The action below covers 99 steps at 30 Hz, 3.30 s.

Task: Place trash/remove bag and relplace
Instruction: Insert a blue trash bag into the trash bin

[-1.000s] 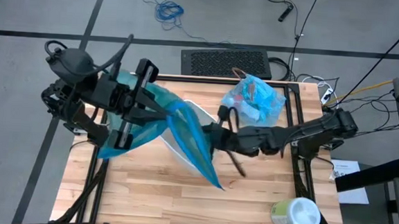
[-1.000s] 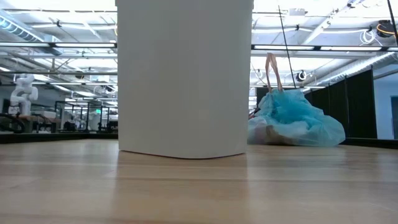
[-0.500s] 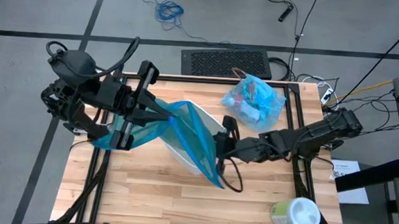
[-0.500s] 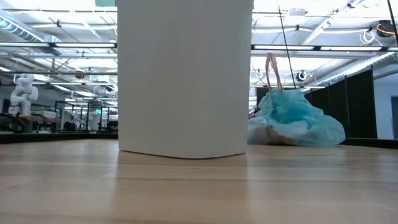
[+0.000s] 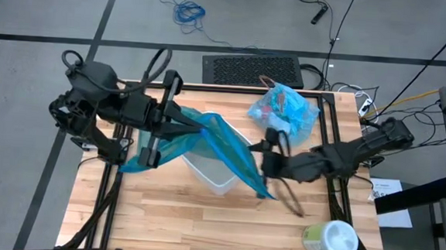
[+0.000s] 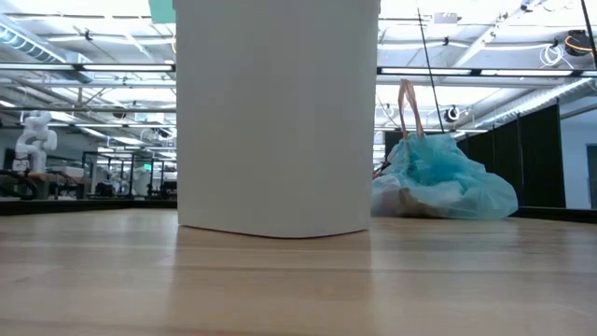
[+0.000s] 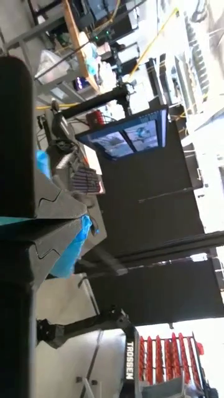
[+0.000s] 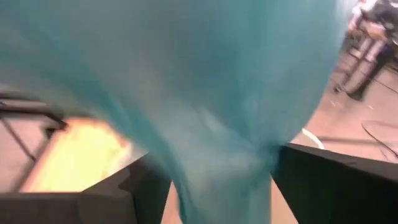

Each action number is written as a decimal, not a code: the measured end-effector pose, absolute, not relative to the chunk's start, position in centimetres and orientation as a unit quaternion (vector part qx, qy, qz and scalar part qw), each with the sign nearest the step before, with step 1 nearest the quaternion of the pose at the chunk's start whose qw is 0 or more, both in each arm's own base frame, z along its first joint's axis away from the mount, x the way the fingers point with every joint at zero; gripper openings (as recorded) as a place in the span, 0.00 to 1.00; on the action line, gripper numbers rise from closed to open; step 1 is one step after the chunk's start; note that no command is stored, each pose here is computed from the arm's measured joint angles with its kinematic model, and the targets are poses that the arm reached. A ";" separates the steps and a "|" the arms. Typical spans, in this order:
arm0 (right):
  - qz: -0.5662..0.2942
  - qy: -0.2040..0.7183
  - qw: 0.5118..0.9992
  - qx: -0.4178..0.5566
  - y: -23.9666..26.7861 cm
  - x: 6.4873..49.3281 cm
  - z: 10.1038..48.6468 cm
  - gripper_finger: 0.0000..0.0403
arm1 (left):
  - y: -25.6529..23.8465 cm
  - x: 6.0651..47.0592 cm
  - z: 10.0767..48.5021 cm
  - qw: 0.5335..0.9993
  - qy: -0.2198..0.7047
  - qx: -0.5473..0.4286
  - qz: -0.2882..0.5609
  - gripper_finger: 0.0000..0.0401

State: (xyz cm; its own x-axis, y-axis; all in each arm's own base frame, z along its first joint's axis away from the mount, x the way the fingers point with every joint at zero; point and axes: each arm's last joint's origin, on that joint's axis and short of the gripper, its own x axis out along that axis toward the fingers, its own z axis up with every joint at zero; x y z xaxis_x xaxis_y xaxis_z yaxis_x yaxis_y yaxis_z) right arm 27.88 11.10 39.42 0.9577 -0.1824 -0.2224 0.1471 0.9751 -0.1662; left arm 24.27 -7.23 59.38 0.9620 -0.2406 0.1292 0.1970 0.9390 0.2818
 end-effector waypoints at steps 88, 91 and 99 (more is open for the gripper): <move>-0.077 0.029 0.996 -0.020 9.7 17.7 45.5 0.72 | -8.4 26.7 53.1 0.971 0.161 0.148 -0.096 0.00; -0.056 0.019 0.998 -0.022 11.0 19.5 45.1 0.72 | -8.6 27.4 52.5 0.968 0.177 0.155 -0.091 0.00; -0.148 0.003 0.989 -0.023 12.4 25.5 42.9 0.72 | -8.8 28.4 51.8 0.963 0.192 0.172 -0.077 0.00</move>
